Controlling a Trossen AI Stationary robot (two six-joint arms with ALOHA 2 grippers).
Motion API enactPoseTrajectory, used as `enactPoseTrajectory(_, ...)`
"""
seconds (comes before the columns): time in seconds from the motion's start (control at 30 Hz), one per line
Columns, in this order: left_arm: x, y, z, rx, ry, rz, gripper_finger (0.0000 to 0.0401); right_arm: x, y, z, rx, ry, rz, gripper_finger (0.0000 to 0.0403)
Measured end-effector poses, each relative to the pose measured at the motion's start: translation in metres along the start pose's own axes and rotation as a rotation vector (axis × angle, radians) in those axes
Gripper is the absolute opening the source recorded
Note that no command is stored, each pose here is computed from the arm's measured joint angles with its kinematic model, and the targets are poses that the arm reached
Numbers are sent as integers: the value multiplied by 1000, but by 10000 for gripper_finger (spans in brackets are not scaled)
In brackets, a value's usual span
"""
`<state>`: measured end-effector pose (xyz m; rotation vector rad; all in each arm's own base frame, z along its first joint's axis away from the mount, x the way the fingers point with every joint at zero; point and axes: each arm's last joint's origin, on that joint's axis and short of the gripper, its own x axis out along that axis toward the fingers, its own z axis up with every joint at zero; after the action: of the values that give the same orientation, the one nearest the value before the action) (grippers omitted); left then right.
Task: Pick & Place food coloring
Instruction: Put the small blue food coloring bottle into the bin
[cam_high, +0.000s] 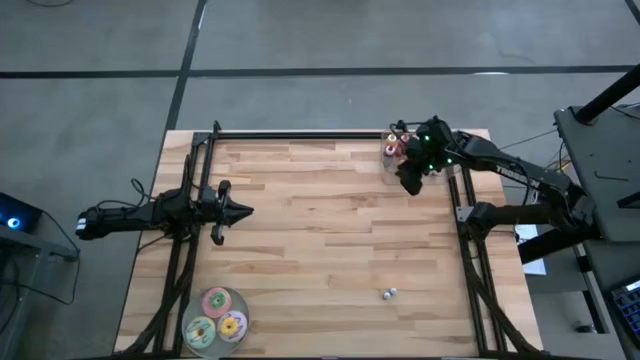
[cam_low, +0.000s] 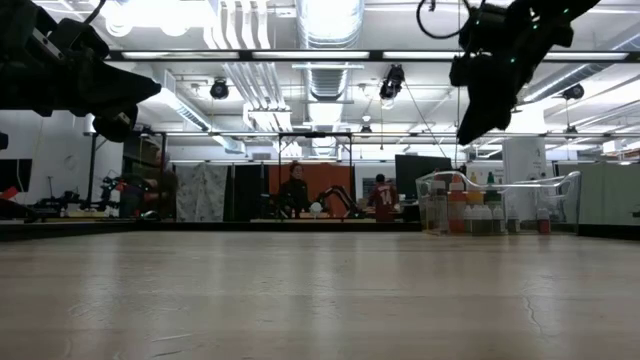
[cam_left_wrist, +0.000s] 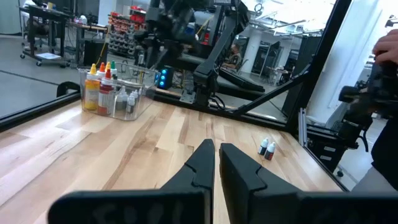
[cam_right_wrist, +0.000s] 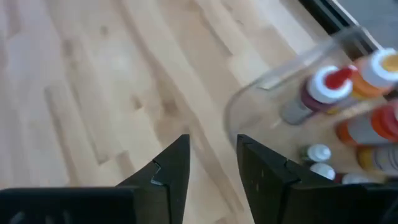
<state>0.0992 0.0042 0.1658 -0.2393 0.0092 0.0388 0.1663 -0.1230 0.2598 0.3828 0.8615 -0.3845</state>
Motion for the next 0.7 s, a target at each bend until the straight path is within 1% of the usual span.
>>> enactPoseTrajectory(0.17,0,0,0,0,0,0,0,-10,17,-4,-136,-19,45,136)
enactPoseTrajectory(0.27,0,0,0,0,0,0,0,-15,28,-7,-196,-21,79,145)
enactPoseTrajectory(0.7,0,0,0,0,0,0,0,-26,82,-24,-359,2,270,179)
